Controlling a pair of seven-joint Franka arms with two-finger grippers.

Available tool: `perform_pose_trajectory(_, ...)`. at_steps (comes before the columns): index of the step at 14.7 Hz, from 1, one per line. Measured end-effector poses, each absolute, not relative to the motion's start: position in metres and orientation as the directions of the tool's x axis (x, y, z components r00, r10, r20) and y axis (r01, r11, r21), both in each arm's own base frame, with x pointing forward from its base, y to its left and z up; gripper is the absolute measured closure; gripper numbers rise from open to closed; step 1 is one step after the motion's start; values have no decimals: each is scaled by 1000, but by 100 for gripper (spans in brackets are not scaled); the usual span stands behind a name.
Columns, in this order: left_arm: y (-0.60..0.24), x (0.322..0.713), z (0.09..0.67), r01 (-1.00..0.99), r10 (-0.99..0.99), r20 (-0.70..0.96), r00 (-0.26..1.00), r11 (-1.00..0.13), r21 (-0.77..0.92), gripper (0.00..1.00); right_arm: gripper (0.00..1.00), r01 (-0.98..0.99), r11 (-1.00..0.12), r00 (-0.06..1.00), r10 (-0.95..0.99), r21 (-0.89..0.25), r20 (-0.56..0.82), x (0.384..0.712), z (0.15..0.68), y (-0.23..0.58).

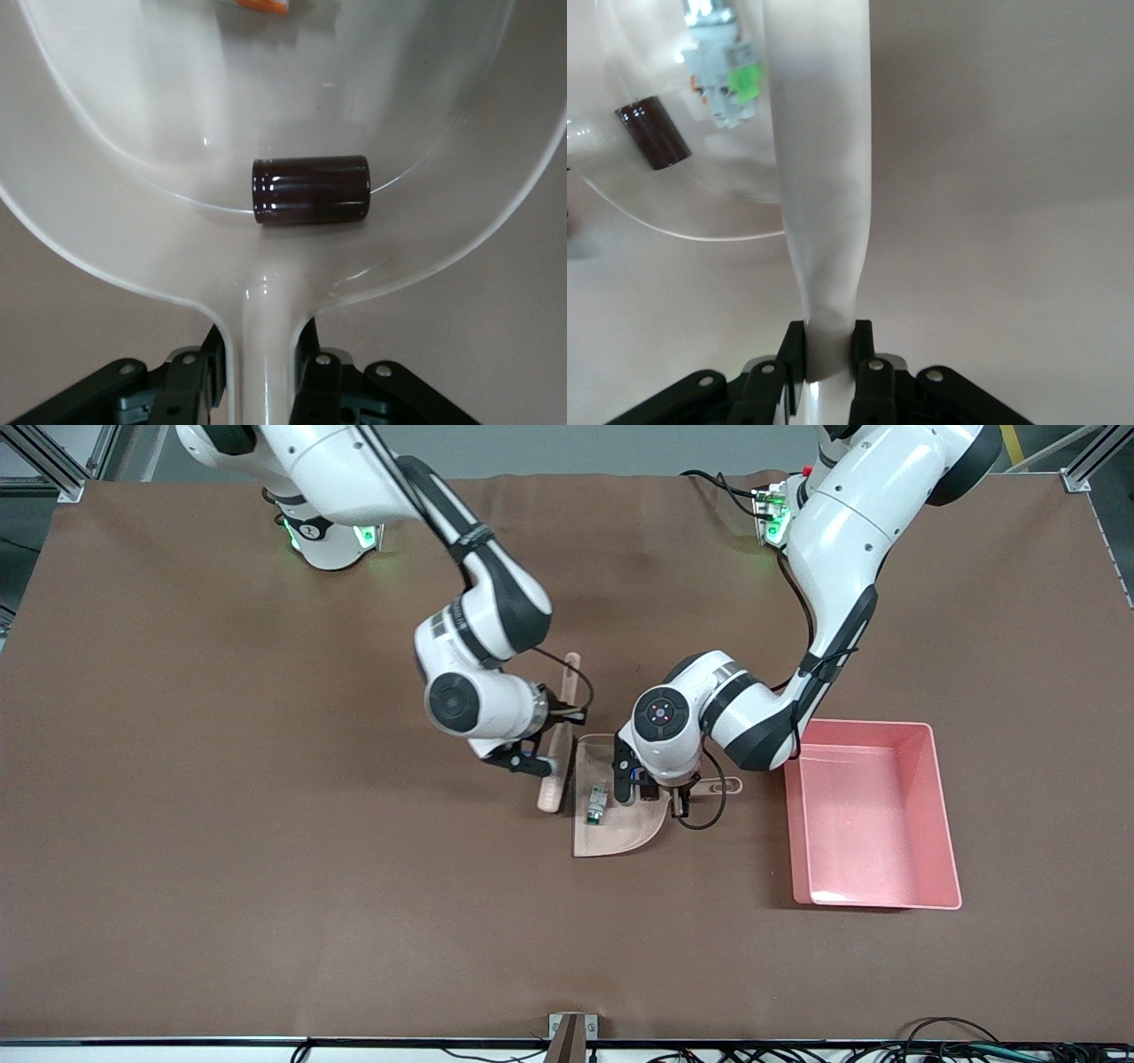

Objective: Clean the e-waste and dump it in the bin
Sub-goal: 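Sweep the capacitor and component into the dustpan with the right gripper, then lift the dustpan over the pink bin while the right gripper withdraws the brush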

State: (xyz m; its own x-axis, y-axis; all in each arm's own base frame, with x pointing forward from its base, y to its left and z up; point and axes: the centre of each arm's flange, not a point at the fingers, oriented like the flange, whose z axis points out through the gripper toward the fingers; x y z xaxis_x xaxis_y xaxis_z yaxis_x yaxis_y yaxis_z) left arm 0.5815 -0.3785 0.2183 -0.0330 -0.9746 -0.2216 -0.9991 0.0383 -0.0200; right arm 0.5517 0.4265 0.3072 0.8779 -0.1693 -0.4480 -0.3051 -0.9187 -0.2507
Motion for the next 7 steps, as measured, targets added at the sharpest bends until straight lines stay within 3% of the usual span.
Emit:
perform_pose_trajectory(4,-382,587,219,-997,-984,-173,-31,42,-58,67,74,-272,-927,889,-140,-257,-437,574,335,345)
perform_pose_trajectory(7,-387,591,223,-995,-991,-132,-34,46,-92,67,74,-207,-965,925,-139,-162,-355,577,351,270)
